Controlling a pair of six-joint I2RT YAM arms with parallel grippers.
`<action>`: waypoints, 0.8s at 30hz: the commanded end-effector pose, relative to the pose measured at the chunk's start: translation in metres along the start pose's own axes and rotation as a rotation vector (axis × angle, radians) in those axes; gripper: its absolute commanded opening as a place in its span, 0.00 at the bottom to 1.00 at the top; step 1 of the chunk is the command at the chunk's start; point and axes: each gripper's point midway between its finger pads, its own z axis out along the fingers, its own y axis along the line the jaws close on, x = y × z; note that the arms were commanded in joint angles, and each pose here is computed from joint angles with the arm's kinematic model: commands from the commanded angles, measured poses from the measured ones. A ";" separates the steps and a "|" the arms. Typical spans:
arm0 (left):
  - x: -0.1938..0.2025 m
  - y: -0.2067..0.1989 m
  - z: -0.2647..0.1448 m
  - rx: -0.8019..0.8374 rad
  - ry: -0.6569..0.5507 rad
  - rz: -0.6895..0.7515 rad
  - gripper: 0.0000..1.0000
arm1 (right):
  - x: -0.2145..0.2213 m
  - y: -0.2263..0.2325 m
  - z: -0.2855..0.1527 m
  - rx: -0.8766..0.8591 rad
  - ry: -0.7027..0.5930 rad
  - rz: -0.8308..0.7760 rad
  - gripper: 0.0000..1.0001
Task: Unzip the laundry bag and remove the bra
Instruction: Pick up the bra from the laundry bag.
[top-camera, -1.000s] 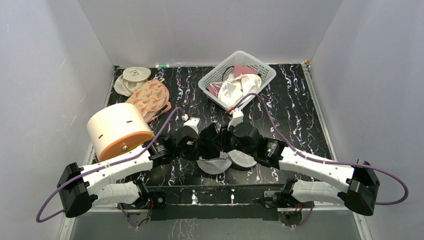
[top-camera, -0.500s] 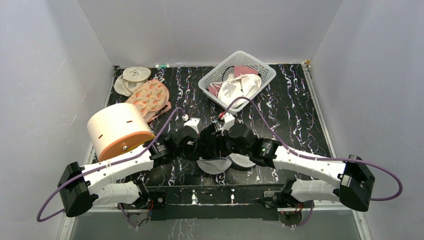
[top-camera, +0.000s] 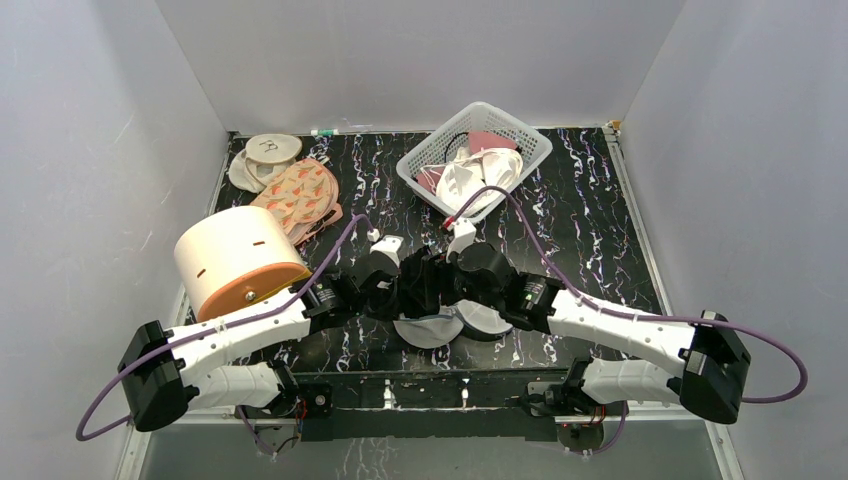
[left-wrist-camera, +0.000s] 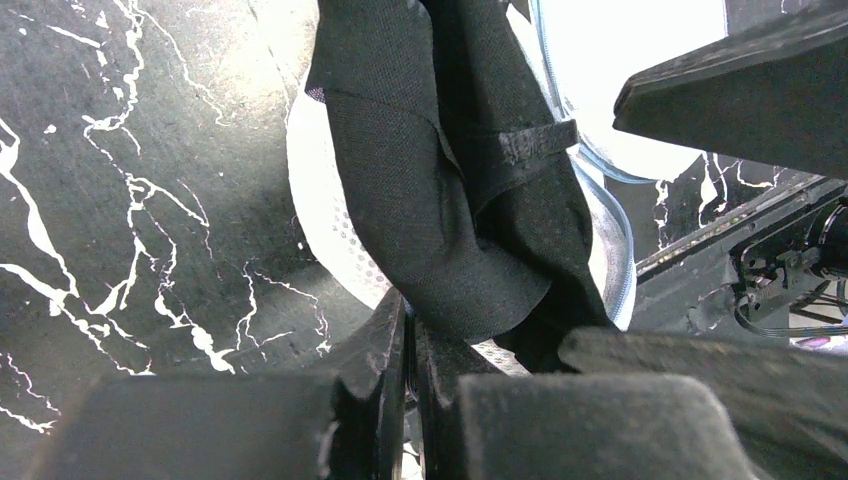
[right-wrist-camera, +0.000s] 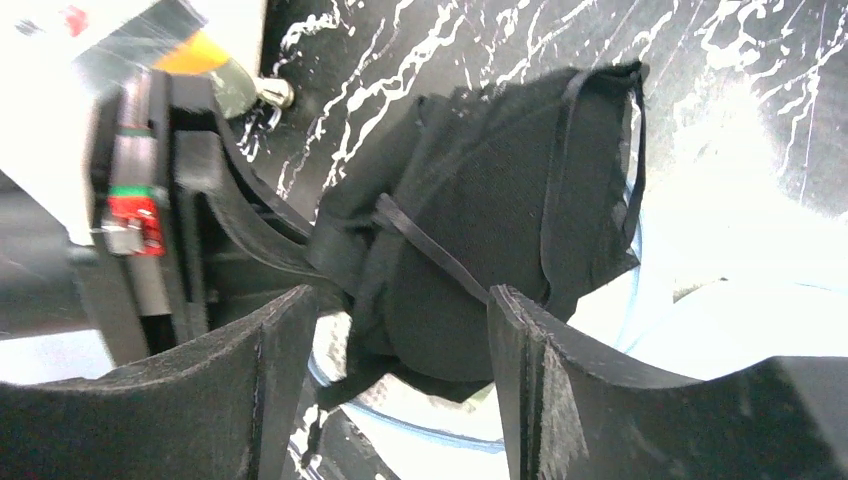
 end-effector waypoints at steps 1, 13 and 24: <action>-0.012 -0.013 -0.003 0.053 -0.029 -0.002 0.00 | -0.053 0.025 -0.012 -0.055 -0.141 0.015 0.63; -0.011 -0.013 -0.005 0.048 -0.021 -0.002 0.00 | -0.034 -0.009 0.023 0.155 -0.057 0.021 0.44; -0.006 -0.010 -0.005 0.052 -0.018 -0.001 0.00 | -0.021 -0.024 0.015 0.199 -0.052 0.031 0.14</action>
